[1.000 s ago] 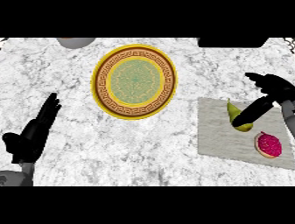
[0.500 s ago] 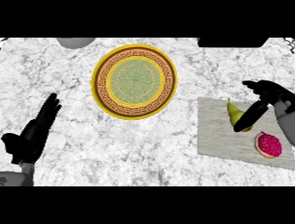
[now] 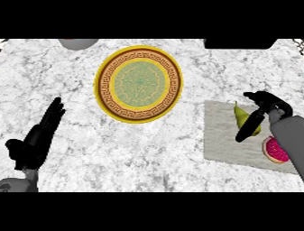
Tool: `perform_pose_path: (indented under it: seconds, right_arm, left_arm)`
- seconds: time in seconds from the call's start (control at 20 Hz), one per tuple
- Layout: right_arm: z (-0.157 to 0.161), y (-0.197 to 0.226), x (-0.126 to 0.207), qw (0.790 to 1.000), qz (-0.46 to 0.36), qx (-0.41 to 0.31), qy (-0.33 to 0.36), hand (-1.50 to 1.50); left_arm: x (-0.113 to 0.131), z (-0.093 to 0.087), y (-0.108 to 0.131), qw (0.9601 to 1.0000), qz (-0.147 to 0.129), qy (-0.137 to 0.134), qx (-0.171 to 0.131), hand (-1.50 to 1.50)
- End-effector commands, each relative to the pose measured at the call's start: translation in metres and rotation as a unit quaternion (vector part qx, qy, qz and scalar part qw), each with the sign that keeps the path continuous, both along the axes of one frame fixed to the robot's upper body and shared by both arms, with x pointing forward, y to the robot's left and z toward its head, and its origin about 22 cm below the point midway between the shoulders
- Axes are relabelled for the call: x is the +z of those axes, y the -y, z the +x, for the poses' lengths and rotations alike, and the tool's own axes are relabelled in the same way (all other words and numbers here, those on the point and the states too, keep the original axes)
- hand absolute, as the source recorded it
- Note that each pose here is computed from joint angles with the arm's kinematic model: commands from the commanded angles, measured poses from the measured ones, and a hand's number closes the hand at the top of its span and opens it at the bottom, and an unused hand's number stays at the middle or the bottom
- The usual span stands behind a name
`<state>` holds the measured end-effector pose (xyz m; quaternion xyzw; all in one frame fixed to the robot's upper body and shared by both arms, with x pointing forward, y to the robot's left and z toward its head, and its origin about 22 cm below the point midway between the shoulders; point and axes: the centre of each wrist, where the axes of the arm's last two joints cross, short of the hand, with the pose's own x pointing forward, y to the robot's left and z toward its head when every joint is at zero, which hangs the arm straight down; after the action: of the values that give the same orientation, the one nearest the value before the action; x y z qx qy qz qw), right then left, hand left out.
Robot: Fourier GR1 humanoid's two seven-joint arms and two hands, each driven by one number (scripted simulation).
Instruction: Pick the pear from the placemat and place it in the plate
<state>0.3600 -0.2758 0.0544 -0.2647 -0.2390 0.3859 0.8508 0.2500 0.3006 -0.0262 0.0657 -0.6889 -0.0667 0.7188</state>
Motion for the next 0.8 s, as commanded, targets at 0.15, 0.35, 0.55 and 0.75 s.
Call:
perform_pose_path:
  seconds: [0.15, 0.35, 0.55, 0.75]
  right_arm:
    - [0.005, -0.015, -0.031, 1.000, -0.021, -0.010, -0.010, -1.50]
    - [0.001, 0.010, -0.031, 0.999, 0.028, 0.027, -0.035, 1.50]
    - [-0.007, -0.013, -0.035, 0.998, 0.030, 0.049, -0.015, 1.50]
    - [0.008, -0.018, -0.035, 0.998, 0.032, 0.049, 0.002, 1.50]
  left_arm:
    - [-0.014, -0.004, 0.011, 1.0000, 0.002, -0.003, -0.005, 0.00]
    - [-0.010, 0.009, -0.004, 0.9999, -0.008, -0.006, -0.005, 0.00]
    - [-0.008, 0.002, -0.011, 1.0000, -0.007, 0.002, 0.005, 0.00]
    - [0.011, 0.025, 0.020, 1.0000, 0.000, -0.001, 0.002, 0.00]
